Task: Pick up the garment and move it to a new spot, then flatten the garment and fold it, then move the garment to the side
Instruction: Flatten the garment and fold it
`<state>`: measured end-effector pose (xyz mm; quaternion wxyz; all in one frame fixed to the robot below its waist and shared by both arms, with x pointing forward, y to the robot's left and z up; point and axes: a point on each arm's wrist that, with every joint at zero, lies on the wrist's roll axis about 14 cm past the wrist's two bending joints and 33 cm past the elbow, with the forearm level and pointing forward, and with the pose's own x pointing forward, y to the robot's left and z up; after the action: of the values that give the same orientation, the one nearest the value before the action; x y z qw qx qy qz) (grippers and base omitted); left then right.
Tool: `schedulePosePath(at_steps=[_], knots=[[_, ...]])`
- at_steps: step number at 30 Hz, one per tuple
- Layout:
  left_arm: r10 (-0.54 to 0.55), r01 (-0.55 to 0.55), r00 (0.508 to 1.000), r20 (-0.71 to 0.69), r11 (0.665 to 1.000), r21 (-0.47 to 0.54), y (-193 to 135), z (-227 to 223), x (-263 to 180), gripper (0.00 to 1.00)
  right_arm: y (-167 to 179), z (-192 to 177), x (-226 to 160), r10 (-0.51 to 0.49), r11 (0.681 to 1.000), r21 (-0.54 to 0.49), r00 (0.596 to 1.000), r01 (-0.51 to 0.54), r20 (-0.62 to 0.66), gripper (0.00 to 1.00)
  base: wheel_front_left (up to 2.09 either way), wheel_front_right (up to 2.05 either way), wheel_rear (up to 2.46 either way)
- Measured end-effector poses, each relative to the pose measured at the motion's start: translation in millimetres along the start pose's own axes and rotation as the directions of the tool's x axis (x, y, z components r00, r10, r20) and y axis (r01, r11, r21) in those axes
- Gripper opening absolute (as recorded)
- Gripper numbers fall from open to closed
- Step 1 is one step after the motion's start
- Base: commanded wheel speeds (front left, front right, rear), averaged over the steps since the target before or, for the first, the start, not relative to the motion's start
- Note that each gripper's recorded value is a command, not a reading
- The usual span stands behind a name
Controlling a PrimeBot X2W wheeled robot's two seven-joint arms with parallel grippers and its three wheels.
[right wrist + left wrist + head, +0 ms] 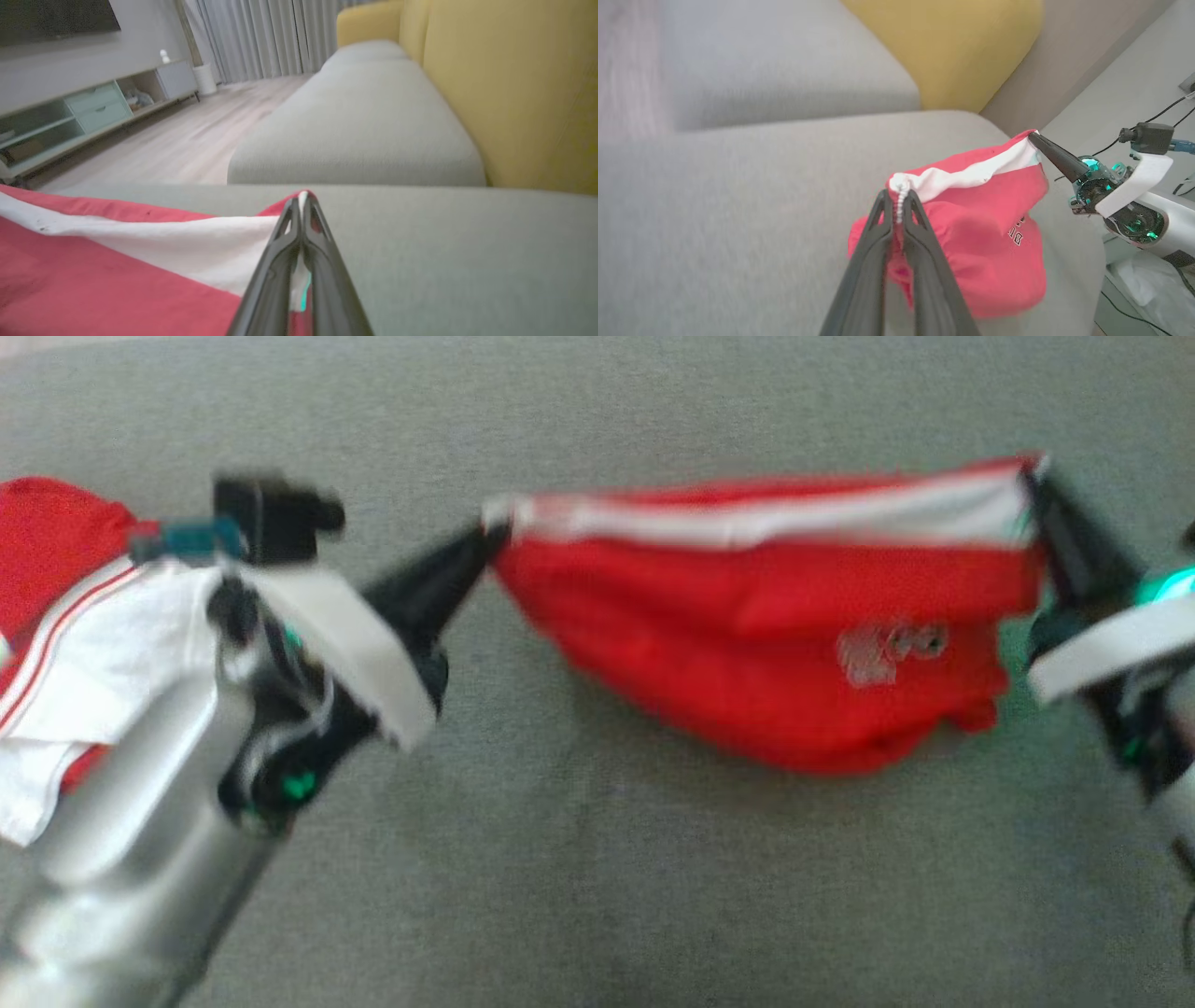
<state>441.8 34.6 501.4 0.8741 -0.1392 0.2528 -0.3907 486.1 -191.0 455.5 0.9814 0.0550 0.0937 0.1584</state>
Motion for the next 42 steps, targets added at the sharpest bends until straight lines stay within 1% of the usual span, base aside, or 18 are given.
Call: schedulePosePath(at_steps=[3, 5, 7, 9, 11, 13, 15, 17, 20, 21, 25, 29, 32, 36, 39, 42], knots=[[-0.035, 0.019, 0.993, 0.117, 0.99, 0.137, -7, 50, 17, 0.0, -27, 57, 13, -0.045, 0.998, -0.046, 0.989, 0.052, 0.14, 0.0, 0.0, 0.0, 0.0], [-0.064, 0.014, 0.975, 0.213, 0.974, 0.226, -14, 89, 28, 0.0, -47, 105, 20, -0.078, 0.99, -0.093, 0.965, 0.104, 0.25, 0.0, 0.0, 0.0, 0.0], [-0.107, 0.01, 0.945, 0.309, 0.953, 0.301, -24, 127, 39, 0.0, -61, 157, 20, -0.098, 0.98, -0.125, 0.921, 0.155, 0.377, 0.0, 0.0, 0.0, 0.0], [-0.162, 0.005, 0.902, 0.401, 0.932, 0.363, -38, 161, 45, 0.0, -70, 200, 14, -0.103, 0.966, -0.162, 0.871, 0.203, 0.48, 0.0, 0.0, 0.0, 0.0], [-0.21, 0.008, 0.861, 0.463, 0.916, 0.4, -49, 183, 50, 0.0, -76, 226, 6, -0.106, 0.952, -0.187, 0.834, 0.242, 0.542, 0.0, 0.0, 0.0, 0.0], [-0.245, 0.019, 0.829, 0.503, 0.911, 0.412, -56, 192, 54, 0.0, -80, 235, 0, -0.111, 0.943, -0.2, 0.816, 0.268, 0.567, 0.0, 0.0, 0.0, 0.0], [-0.263, 0.031, 0.815, 0.517, 0.91, 0.414, -58, 187, 59, 0.0, -82, 239, -7, -0.118, 0.937, -0.202, 0.803, 0.284, 0.584, 0.0, 0.0, 0.0, 0.0], [-0.274, 0.042, 0.817, 0.507, 0.906, 0.421, -58, 173, 63, 0.0, -82, 234, -12, -0.125, 0.94, -0.187, 0.799, 0.285, 0.588, 0.0, 0.0, 0.0, 0.0], [-0.249, 0.052, 0.839, 0.484, 0.922, 0.384, -46, 136, 64, 0.0, -78, 201, -21, -0.153, 0.95, -0.147, 0.823, 0.275, 0.547, 0.0, 0.0, 0.0, 0.0], [-0.249, 0.052, 0.839, 0.484, 0.922, 0.384, -46, 136, 64, 0.0, -78, 201, -21, -0.153, 0.95, -0.147, 0.823, 0.275, 0.547, 0.0, 0.0, 0.0, 0.0], [-0.177, 0.025, 0.886, 0.428, 0.941, 0.338, -25, 67, 52, 0.0, -69, 138, -40, -0.205, 0.962, -0.072, 0.87, 0.264, 0.449, 0.0, 0.0, 0.0, 0.0], [-0.082, -0.036, 0.92, 0.384, 0.956, 0.29, -20, 7, 28, 0.0, -52, 87, -69, -0.229, 0.966, -0.035, 0.908, 0.257, 0.351, 0.0, 0.0, 0.0, 0.0], [-0.02, -0.064, 0.938, 0.347, 0.971, 0.23, -26, -31, 5, 0.0, -40, 57, -93, -0.246, 0.966, -0.011, 0.926, 0.26, 0.285, 0.0, 0.0, 0.0, 0.0], [0.029, -0.073, 0.96, 0.28, 0.986, 0.149, -45, -75, -21, 0.0, -27, 25, -125, -0.269, 0.962, 0.016, 0.94, 0.272, 0.209, 0.0, 0.0, 0.0, 0.0], [0.045, -0.072, 0.968, 0.246, 0.992, 0.103, -59, -93, -39, 0.0, -19, 15, -145, -0.281, 0.96, 0.037, 0.941, 0.279, 0.187, 0.0, 0.0, 0.0, 0.0], [0.042, -0.064, 0.972, 0.232, 0.994, 0.09, -67, -95, -48, 0.0, -15, 16, -150, -0.275, 0.961, 0.035, 0.945, 0.273, 0.179, 0.0, 0.0, 0.0, 0.0]])
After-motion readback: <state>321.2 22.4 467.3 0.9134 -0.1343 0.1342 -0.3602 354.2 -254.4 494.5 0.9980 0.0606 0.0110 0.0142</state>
